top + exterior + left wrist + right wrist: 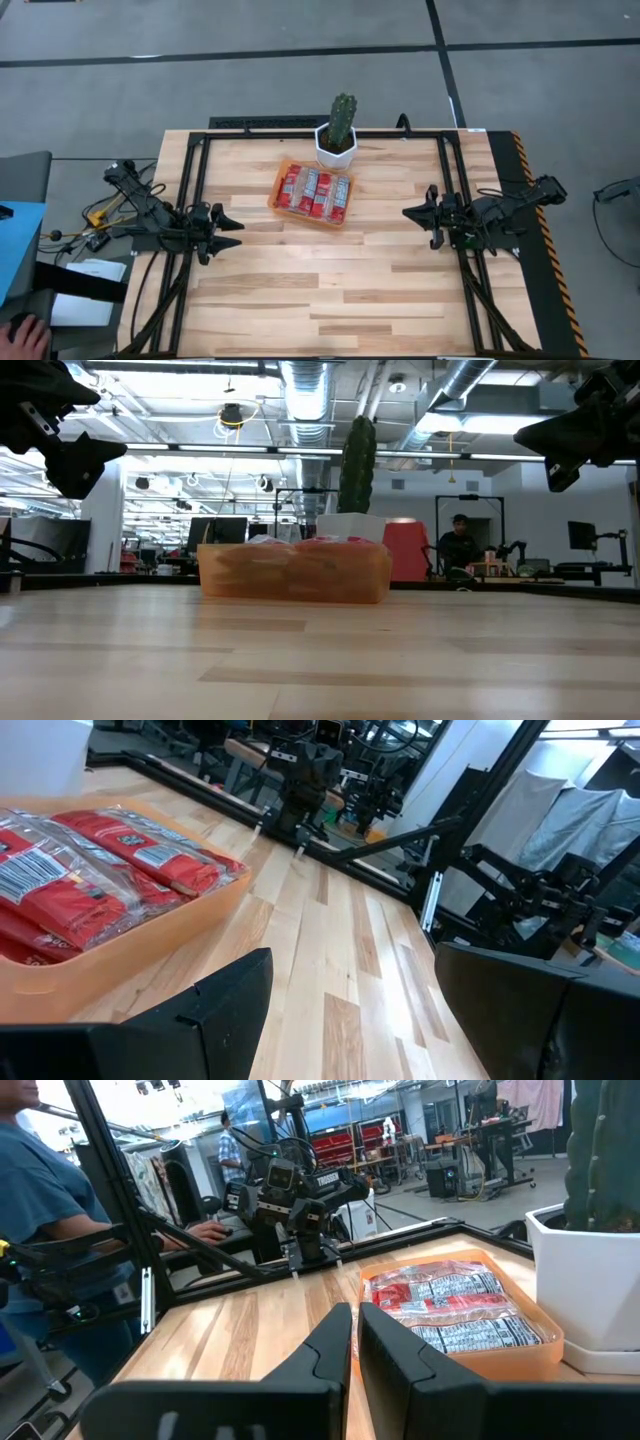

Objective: Sort popcorn bags into baskets
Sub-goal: Return to Home Position

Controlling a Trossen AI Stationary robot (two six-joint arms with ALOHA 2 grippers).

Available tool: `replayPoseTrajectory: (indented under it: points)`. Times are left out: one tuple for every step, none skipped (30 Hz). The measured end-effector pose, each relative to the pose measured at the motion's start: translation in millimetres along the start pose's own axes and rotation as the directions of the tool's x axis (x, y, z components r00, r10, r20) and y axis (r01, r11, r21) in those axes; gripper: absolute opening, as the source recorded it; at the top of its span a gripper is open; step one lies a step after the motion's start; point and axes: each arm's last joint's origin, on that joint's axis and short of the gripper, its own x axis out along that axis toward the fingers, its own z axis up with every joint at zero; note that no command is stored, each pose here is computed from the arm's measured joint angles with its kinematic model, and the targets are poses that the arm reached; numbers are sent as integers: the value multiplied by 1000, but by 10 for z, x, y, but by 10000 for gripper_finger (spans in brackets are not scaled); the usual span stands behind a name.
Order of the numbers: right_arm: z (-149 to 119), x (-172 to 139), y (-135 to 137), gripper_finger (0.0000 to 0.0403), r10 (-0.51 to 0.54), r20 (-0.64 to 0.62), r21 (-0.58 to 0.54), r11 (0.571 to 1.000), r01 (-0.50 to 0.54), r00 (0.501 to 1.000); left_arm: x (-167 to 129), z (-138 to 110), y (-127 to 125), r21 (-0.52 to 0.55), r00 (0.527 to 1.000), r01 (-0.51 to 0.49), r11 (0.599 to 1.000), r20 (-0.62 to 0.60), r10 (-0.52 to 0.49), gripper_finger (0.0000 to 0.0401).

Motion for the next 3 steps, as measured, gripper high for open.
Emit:
replayPoseTrajectory:
  points:
    - [0, 0, 0, 49, 0, 0, 0, 1000, 0, 1000, 0, 0, 0, -2, 1000, 0, 1000, 0, 0, 270]
    - [0, 0, 0, 49, 0, 0, 0, 1000, 0, 1000, 0, 0, 0, -4, 1000, 0, 1000, 0, 0, 270]
    - [0, 0, 0, 49, 0, 0, 0, 1000, 0, 1000, 0, 0, 0, -4, 1000, 0, 1000, 0, 0, 270]
